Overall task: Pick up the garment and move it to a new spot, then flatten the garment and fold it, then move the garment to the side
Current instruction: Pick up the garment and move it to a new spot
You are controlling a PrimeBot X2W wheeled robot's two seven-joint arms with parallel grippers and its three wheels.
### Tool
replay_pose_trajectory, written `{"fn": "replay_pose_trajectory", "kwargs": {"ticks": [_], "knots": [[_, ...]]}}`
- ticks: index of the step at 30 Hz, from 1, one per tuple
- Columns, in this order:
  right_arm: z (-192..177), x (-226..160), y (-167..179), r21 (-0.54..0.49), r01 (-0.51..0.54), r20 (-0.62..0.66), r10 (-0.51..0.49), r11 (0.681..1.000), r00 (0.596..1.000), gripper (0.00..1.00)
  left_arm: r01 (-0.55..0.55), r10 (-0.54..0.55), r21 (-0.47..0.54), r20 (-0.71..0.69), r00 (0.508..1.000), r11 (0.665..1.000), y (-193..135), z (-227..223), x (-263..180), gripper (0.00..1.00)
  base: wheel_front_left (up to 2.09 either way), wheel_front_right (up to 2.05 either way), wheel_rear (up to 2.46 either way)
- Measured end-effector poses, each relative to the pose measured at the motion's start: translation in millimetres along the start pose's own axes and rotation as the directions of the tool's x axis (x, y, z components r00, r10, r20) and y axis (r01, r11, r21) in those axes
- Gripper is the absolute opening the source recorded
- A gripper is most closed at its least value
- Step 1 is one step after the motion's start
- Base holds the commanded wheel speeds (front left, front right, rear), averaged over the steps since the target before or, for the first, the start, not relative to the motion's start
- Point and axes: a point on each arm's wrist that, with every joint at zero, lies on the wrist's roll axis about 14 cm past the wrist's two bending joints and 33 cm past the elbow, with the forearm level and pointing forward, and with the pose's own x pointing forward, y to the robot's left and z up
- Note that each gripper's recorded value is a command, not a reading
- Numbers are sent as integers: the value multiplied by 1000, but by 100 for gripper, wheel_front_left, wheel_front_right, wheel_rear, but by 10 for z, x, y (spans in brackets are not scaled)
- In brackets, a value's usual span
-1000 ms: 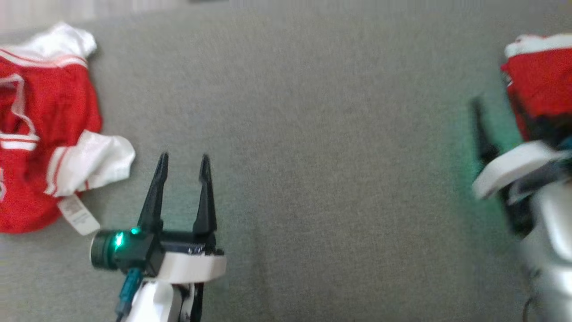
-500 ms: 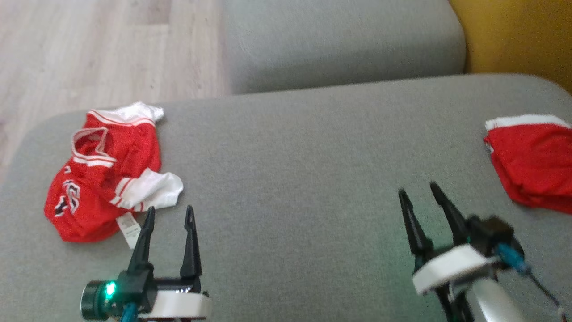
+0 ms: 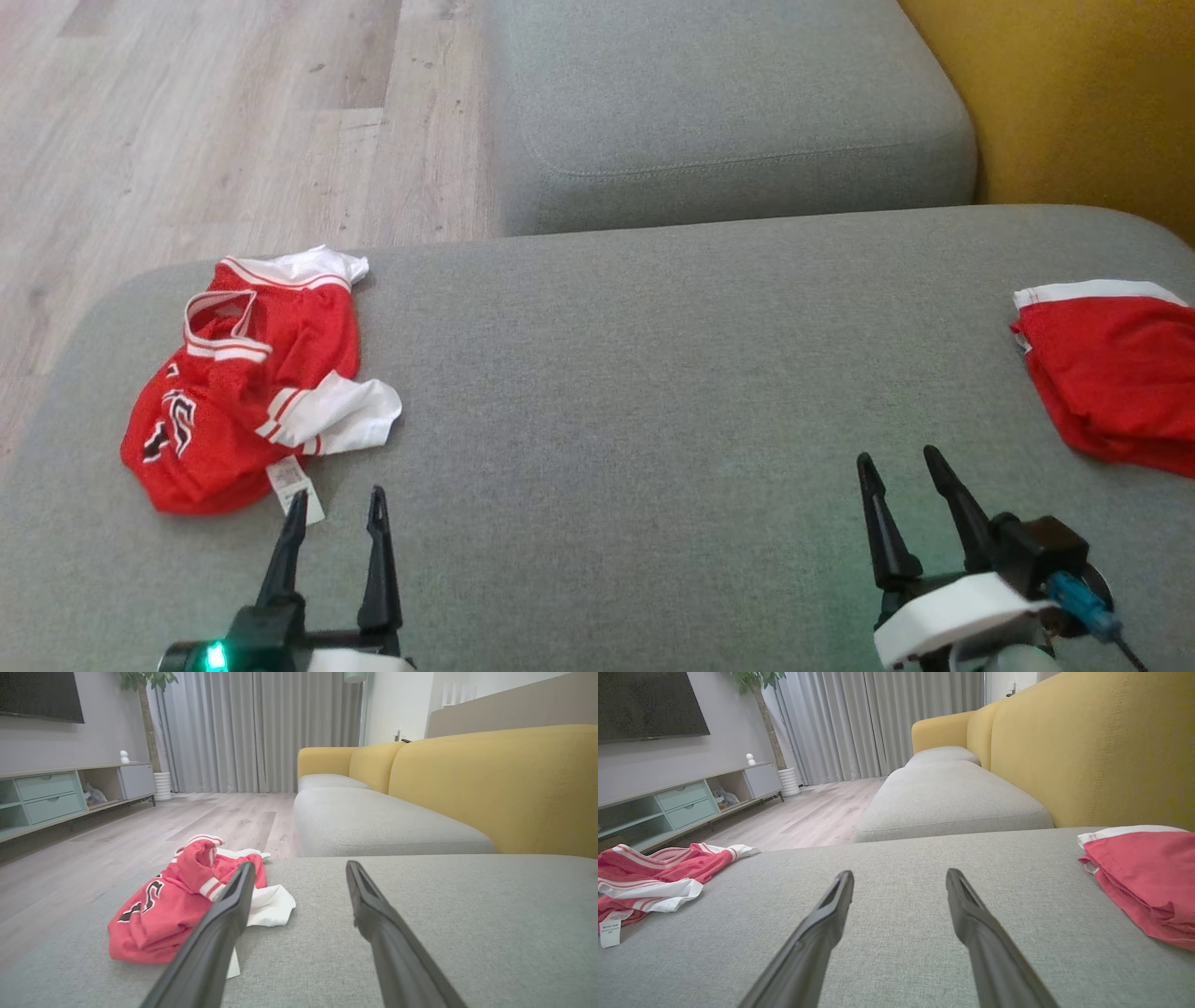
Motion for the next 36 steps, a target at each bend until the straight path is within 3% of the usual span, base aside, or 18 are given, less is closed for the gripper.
{"fn": "replay_pose_trajectory", "kwargs": {"ticks": [14, 24, 36], "knots": [[-8, 41, -44, -1, 15, -4, -15, 1000, 1000, 100, -22, 22, 0, -27, 999, 1000, 68, -85, -35, 100, 0, 0, 0], [-102, 259, 284, -3, -93, -40, 93, 996, 995, 100, -144, 144, -4, -26, 989, 990, 417, -82, -194, 100, 0, 0, 0], [-235, 659, 992, -5, -309, -86, 307, 951, 948, 100, -436, 435, 0, -31, 900, 900, 1179, -87, -803, 100, 0, 0, 0]]}}
